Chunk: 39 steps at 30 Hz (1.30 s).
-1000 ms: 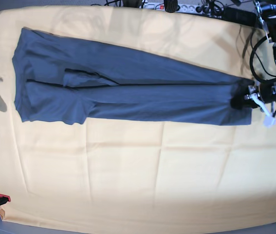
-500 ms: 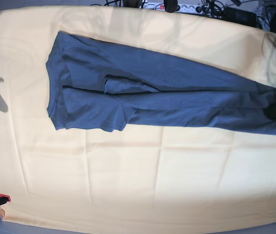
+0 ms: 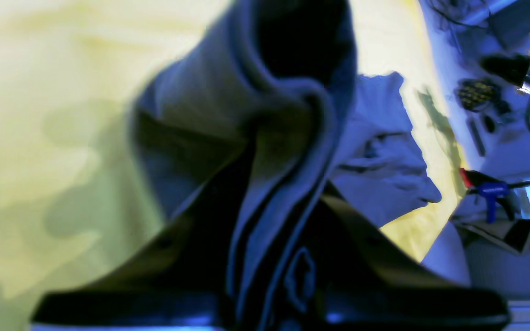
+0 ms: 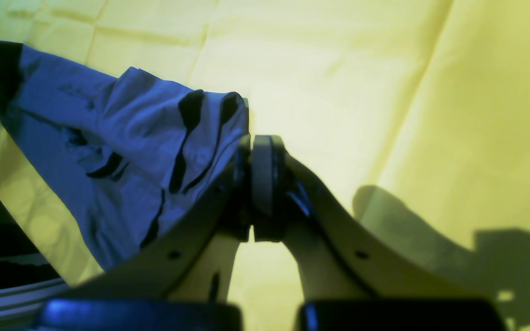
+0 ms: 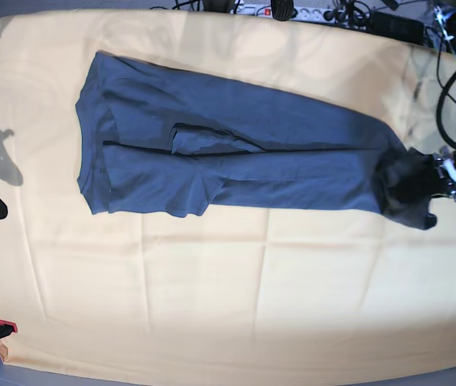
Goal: Fold the T-shirt properly
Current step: 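Lift the strip's end with the left gripper and fold it toward the middle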
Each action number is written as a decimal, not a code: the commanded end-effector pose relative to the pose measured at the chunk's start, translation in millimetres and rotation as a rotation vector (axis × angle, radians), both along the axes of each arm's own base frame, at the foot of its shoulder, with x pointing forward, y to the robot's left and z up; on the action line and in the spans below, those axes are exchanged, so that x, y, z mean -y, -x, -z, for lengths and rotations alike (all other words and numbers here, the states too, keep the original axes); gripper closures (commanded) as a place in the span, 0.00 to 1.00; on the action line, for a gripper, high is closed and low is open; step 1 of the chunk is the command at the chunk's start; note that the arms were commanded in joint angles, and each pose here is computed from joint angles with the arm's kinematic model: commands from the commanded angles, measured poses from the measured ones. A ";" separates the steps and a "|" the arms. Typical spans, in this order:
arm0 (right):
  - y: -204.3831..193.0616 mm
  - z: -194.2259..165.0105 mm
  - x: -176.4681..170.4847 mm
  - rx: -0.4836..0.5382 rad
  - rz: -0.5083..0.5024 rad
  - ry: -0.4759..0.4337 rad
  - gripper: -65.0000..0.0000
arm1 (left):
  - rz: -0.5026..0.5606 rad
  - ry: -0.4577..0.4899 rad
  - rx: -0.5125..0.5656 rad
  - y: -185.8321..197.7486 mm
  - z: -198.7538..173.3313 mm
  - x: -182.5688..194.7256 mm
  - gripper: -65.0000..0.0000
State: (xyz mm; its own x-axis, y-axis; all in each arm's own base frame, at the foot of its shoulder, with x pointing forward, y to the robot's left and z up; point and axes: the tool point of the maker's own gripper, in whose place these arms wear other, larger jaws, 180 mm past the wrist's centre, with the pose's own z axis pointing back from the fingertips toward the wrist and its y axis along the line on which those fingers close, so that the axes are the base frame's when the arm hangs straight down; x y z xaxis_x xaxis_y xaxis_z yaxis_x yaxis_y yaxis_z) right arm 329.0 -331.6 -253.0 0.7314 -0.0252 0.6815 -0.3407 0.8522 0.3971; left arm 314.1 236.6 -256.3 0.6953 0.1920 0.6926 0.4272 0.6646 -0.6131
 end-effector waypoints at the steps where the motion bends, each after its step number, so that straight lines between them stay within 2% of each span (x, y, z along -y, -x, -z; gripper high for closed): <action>1: -7.0 -23.2 6.9 0.064 0.006 0.008 1.00 | 0.020 0.011 0.049 -4.9 -14.6 7.1 1.00; 10: -7.0 -23.3 7.0 0.064 0.006 0.009 1.00 | 0.204 0.162 0.019 6.5 16.7 104.3 1.00; 17: -6.7 -24.2 8.4 0.064 0.007 0.013 1.00 | 0.220 0.267 0.036 6.8 15.9 138.2 0.98; 21: -6.7 -24.2 8.4 0.064 0.007 0.013 1.00 | 0.191 0.324 -0.033 5.5 17.2 145.3 0.46; 22: -6.7 -24.3 8.6 0.064 0.007 0.014 1.00 | 0.184 0.331 -0.051 5.3 17.8 145.2 0.38; 23: -6.7 -24.3 8.6 0.064 0.007 0.014 1.00 | 0.183 0.332 -0.054 5.2 17.8 144.9 0.35; 29: -6.7 -24.4 8.7 0.064 0.007 0.014 1.00 | 0.182 0.330 -0.063 6.1 19.0 143.9 0.35; 32: -6.7 -24.4 8.7 0.064 0.007 0.014 1.00 | 0.202 0.289 -0.012 7.2 18.3 138.7 0.37; 33: -6.8 -24.5 8.6 0.064 0.007 0.014 1.00 | 0.211 0.269 0.010 7.5 17.8 135.9 0.44; 34: -7.3 -25.2 8.6 0.066 0.007 0.014 1.00 | 0.215 0.254 0.020 7.7 17.7 133.1 0.57; 36: -9.4 -28.7 8.6 0.076 0.007 0.015 1.00 | 0.214 0.237 0.017 7.7 18.8 129.3 0.99; 38: -13.9 -35.9 8.8 0.097 0.007 0.015 0.97 | 0.200 0.153 -0.016 7.5 35.2 125.3 1.00; 39: -17.2 -40.9 8.7 0.112 0.007 0.015 0.89 | 0.183 0.105 -0.029 5.7 44.1 121.8 1.00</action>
State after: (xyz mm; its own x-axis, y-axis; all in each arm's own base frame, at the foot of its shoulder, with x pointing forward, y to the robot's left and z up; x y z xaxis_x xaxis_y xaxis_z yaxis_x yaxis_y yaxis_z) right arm 338.9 -333.3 -238.2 0.7030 -0.0216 0.7109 -0.3560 0.8547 0.3779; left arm 301.8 115.0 -316.4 0.7751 0.1055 0.6230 0.4858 0.5310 -0.6943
